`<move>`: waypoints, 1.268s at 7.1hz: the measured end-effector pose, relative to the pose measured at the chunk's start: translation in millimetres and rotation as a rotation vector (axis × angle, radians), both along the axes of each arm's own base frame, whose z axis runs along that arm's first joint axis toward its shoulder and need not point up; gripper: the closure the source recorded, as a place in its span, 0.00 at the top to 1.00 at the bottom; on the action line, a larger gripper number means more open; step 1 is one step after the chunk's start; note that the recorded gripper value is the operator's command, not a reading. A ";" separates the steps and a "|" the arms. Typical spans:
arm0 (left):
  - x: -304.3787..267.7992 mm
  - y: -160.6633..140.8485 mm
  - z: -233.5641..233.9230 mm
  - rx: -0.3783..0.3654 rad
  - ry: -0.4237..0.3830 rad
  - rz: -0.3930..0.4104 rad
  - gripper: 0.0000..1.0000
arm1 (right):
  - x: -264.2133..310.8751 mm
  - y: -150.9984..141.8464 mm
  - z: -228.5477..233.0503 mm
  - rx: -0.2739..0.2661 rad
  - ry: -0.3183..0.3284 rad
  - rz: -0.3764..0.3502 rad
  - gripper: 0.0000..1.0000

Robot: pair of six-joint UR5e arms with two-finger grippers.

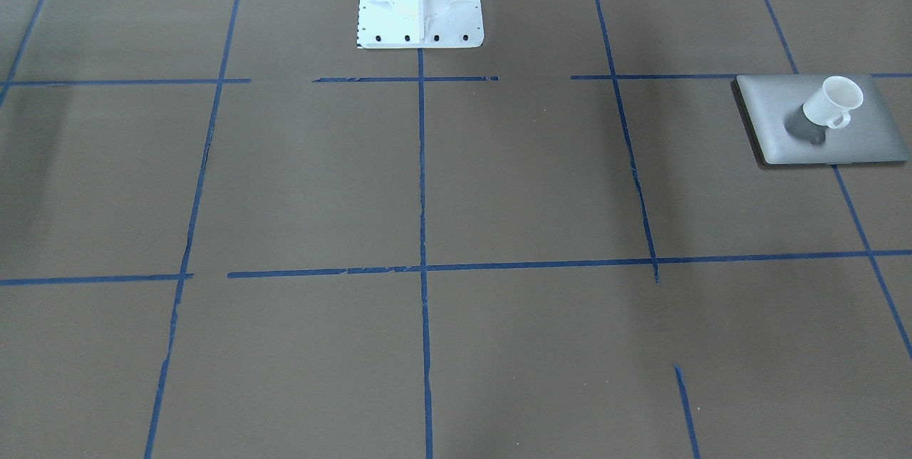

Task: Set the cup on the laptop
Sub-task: 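Lower the cup onto the silver laptop and open the left gripper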

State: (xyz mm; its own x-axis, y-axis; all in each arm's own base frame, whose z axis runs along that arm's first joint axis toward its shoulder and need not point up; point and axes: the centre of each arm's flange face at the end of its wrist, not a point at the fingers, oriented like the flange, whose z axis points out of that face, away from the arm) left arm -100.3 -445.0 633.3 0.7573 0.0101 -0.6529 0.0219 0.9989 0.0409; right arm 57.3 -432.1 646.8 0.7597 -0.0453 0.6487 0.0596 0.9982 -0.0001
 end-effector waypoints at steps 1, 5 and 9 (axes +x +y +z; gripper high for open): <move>0.2 0.9 2.1 -0.008 0.001 0.000 1.00 | 0.0 0.0 0.0 0.000 0.000 0.000 1.00; 0.8 6.8 7.4 -0.058 0.004 0.001 1.00 | 0.0 0.1 0.1 0.000 0.000 0.000 1.00; 1.5 6.2 5.5 -0.046 0.004 0.008 1.00 | 0.1 -0.1 0.0 0.000 0.001 0.000 1.00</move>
